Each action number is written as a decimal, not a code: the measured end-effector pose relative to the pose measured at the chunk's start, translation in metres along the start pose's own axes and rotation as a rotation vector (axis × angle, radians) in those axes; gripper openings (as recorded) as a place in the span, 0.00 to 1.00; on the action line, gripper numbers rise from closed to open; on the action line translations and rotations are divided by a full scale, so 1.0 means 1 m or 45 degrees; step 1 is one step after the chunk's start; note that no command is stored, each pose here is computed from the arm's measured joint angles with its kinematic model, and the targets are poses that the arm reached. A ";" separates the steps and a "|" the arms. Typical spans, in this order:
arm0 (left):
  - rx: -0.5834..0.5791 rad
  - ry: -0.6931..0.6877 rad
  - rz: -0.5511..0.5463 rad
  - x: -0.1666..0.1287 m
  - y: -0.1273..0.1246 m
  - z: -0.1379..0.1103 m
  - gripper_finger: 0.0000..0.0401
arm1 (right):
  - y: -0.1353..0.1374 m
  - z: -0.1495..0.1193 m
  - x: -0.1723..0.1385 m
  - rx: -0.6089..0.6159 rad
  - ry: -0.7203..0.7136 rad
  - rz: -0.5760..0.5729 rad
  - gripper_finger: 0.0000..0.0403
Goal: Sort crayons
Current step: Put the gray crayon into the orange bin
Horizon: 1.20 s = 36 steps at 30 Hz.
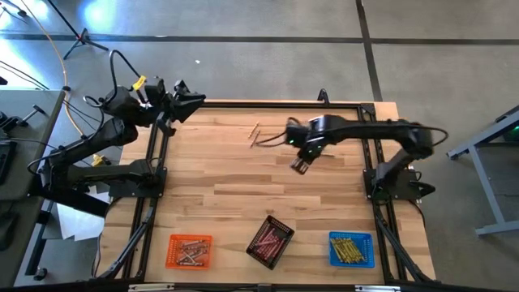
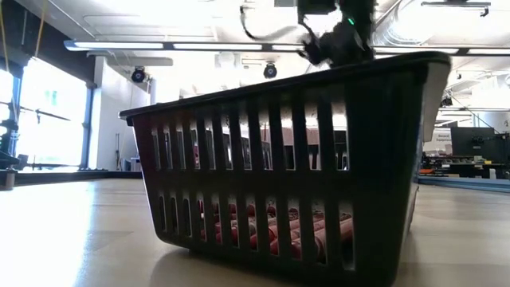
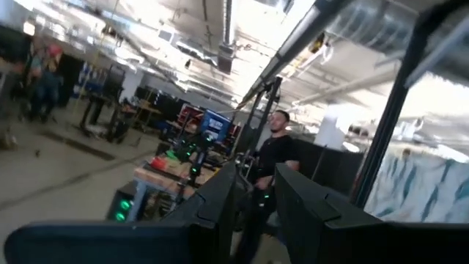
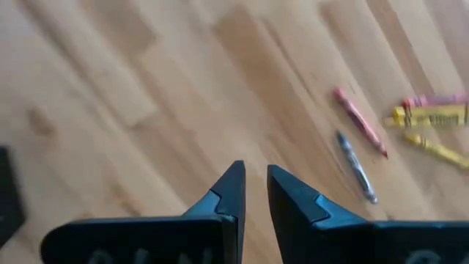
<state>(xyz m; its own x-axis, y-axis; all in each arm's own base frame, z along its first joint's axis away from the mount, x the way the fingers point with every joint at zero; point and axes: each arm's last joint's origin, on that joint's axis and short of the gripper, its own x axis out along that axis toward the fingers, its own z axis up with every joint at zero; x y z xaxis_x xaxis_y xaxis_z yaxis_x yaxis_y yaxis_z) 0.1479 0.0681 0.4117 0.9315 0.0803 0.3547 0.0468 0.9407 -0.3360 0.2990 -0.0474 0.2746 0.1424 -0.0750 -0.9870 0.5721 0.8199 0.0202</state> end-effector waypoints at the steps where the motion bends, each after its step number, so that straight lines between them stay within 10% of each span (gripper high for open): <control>1: 0.039 -0.003 -0.002 0.000 0.000 0.000 0.21 | -0.010 -0.005 0.005 0.051 -0.009 0.000 0.11; 8: 0.318 -0.003 0.010 0.000 0.000 0.000 0.21 | -0.056 -0.036 0.051 0.228 0.110 0.052 0.19; 17: 0.553 -0.059 0.179 0.000 0.004 0.002 0.21 | -0.087 -0.044 0.074 0.024 0.134 -0.092 0.42; 36: 0.485 -0.153 0.449 -0.001 0.010 0.005 0.21 | -0.144 -0.051 0.106 -0.017 0.031 0.078 0.46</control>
<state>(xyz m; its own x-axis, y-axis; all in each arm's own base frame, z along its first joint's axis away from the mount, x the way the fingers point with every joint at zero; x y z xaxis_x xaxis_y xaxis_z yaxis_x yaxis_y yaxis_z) 0.1458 0.0788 0.4122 0.8182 0.4298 0.3820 -0.4170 0.9009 -0.1204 0.1910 -0.1445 0.1585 0.1569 -0.0107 -0.9876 0.5519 0.8302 0.0786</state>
